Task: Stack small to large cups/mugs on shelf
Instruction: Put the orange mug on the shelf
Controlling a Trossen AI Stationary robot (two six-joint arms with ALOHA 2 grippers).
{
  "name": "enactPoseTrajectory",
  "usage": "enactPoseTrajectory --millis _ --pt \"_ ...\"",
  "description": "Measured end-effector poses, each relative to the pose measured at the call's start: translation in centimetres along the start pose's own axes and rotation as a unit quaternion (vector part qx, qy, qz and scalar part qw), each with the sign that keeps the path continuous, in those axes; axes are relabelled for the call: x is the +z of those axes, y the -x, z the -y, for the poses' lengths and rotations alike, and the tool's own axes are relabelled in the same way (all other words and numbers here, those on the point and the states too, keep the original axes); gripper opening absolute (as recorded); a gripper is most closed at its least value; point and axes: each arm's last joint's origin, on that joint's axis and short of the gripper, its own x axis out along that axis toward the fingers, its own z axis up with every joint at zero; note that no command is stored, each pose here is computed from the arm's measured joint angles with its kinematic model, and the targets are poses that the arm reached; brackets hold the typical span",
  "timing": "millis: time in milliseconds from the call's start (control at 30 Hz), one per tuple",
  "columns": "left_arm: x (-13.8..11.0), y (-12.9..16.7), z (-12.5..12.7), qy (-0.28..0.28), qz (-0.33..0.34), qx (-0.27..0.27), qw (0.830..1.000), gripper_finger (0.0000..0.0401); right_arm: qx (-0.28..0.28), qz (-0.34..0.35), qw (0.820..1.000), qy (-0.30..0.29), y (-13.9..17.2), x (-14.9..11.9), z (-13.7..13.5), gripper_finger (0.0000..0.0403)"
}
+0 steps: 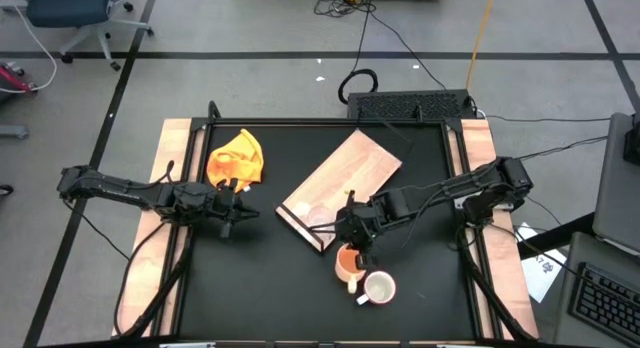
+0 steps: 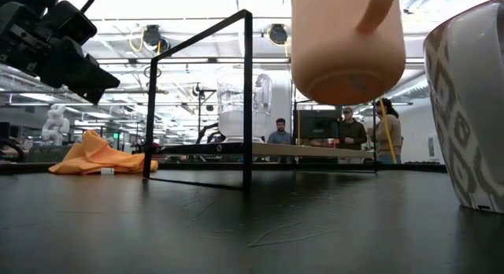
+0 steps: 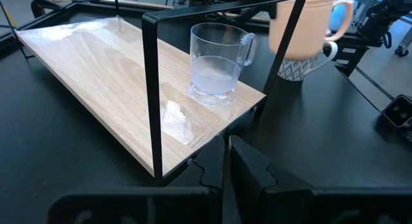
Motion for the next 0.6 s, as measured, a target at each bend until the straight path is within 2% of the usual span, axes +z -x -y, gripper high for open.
enactPoseTrajectory --millis 300,600 --pt "0.0 0.0 0.0 0.0 -0.001 0.0 1.0 0.0026 -0.022 0.023 0.998 0.053 2.5 -0.2 0.8 0.0002" --pt "0.0 0.0 0.0 0.0 -0.002 0.0 1.0 0.0026 -0.035 0.033 0.998 0.046 3.6 -0.2 1.5 0.0002"
